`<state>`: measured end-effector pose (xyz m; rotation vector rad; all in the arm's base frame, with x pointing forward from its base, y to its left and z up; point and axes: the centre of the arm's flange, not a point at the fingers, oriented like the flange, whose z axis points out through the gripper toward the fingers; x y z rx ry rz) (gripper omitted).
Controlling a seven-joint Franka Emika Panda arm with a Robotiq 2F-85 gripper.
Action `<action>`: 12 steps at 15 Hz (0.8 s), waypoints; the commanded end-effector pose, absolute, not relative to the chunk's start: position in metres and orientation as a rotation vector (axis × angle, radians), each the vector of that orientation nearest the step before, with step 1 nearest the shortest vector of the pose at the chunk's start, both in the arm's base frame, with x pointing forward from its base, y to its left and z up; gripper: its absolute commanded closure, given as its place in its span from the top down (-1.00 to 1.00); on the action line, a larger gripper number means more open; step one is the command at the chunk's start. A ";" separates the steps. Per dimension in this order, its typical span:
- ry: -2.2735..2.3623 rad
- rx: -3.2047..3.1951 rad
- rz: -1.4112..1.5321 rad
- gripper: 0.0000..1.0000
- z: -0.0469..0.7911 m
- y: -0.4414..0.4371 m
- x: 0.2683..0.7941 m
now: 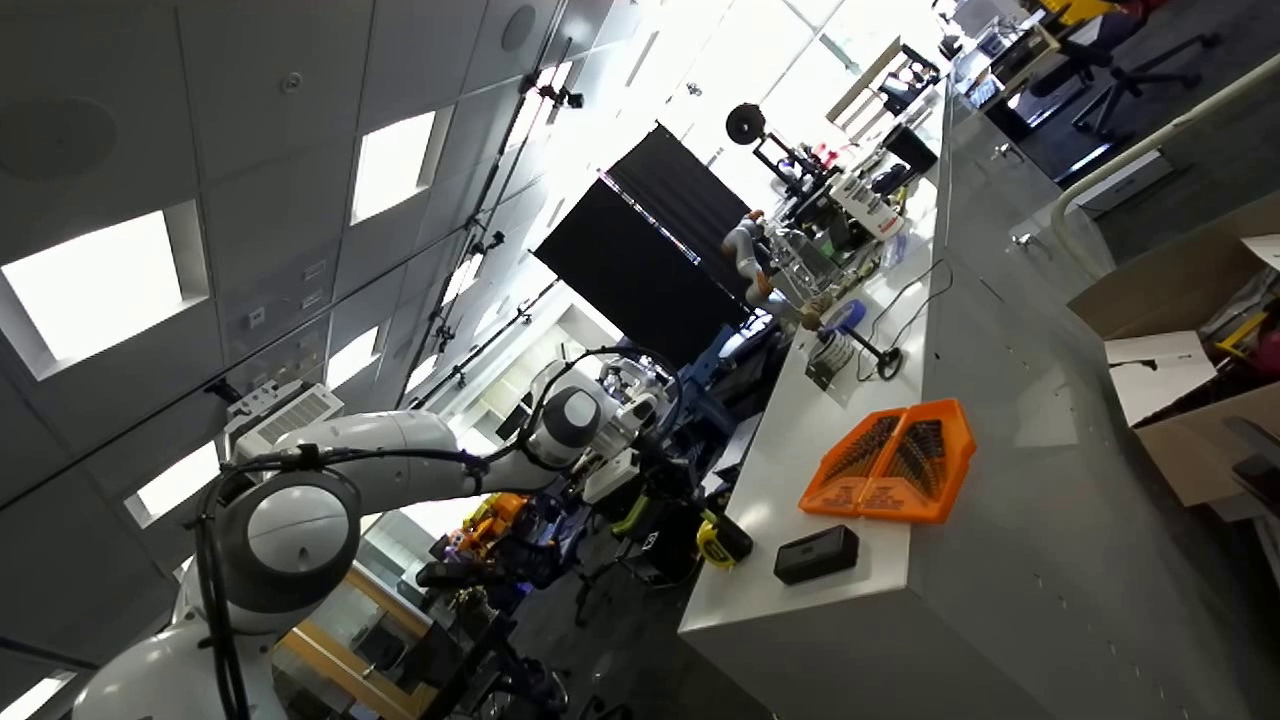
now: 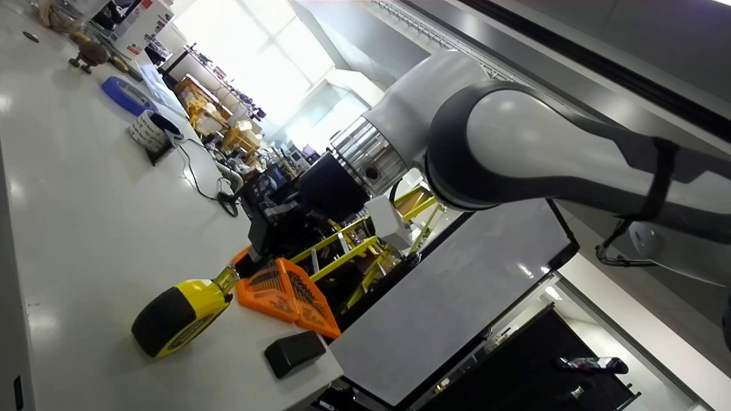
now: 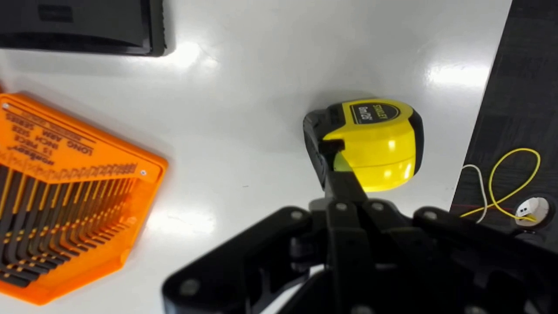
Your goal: Push the measuring tape back inside the case
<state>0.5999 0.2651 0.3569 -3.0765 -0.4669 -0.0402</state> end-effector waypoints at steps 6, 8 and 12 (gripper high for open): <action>-0.481 -3.077 -0.029 -1.00 0.347 0.265 0.606; -0.480 -3.078 -0.020 -1.00 0.344 0.265 0.606; -0.484 -3.081 0.007 -1.00 0.337 0.265 0.608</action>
